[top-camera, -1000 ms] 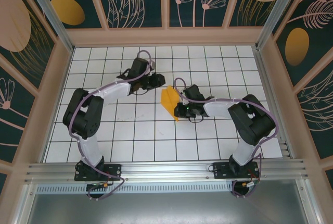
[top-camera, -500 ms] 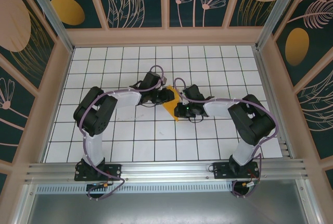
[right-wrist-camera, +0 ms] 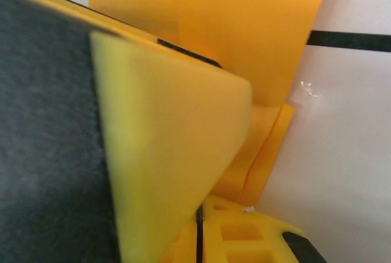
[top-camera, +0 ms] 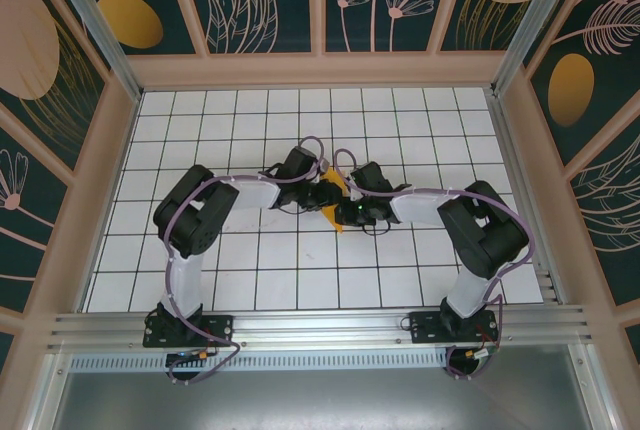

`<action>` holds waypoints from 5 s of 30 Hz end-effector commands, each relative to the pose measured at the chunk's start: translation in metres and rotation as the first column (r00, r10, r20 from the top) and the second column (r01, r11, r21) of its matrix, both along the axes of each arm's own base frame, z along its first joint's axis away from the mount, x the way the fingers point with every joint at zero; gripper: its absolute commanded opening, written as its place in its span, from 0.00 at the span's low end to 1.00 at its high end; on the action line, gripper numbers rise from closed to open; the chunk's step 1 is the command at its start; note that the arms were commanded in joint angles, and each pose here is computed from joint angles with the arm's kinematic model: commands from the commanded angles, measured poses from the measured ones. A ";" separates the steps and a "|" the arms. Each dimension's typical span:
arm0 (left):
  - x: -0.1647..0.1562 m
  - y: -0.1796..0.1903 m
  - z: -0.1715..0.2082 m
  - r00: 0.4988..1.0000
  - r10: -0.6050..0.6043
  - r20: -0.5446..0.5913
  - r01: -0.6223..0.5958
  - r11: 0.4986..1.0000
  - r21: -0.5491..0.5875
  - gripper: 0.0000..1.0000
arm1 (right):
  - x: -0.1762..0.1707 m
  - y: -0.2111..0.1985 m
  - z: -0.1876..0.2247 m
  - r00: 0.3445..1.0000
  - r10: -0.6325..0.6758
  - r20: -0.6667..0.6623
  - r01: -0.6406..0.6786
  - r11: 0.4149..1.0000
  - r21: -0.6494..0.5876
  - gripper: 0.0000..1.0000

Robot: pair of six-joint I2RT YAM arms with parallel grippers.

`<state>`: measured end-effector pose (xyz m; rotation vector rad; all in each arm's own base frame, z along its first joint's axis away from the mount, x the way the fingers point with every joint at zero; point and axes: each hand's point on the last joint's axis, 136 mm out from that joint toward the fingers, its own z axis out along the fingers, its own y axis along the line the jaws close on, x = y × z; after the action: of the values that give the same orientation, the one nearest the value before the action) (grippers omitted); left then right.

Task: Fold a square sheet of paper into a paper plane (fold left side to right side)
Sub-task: Fourth fold the wing at the center of the table, then turn over the paper at the center of the table.

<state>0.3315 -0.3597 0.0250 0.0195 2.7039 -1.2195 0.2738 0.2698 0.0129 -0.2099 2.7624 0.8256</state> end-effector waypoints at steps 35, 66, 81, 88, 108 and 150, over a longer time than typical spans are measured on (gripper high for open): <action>0.134 0.036 -0.004 0.986 0.129 0.106 -0.142 0.982 0.126 0.30 | -0.057 -0.052 -0.067 0.973 -0.020 -0.228 -0.041 0.964 -0.262 0.11; 0.031 0.047 0.073 0.978 0.120 0.169 -0.112 0.992 -0.057 0.40 | 0.039 -0.045 0.068 0.977 -0.110 0.181 0.083 0.985 0.152 0.51; 0.054 0.007 0.015 0.996 0.069 0.065 -0.068 0.998 -0.016 0.37 | 0.019 -0.065 0.061 0.975 -0.156 0.158 0.130 0.978 0.163 0.53; 0.061 -0.004 0.007 0.997 0.053 0.053 -0.052 0.998 -0.022 0.34 | 0.016 -0.067 0.062 0.975 -0.162 0.152 0.132 0.973 0.190 0.53; 0.072 -0.006 0.154 0.951 0.084 0.296 -0.034 0.985 -0.171 0.08 | 0.009 -0.084 0.130 0.955 -0.239 0.174 0.070 0.755 0.652 0.75; 0.025 0.005 0.294 0.883 0.078 0.463 0.111 0.924 -0.367 0.32 | 0.005 -0.015 0.244 0.897 -0.142 0.419 -0.246 0.626 0.740 0.25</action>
<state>0.3577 -0.3585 0.3131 0.2301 2.0371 -1.5579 0.2765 0.2553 0.2527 -0.2370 1.7626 1.7282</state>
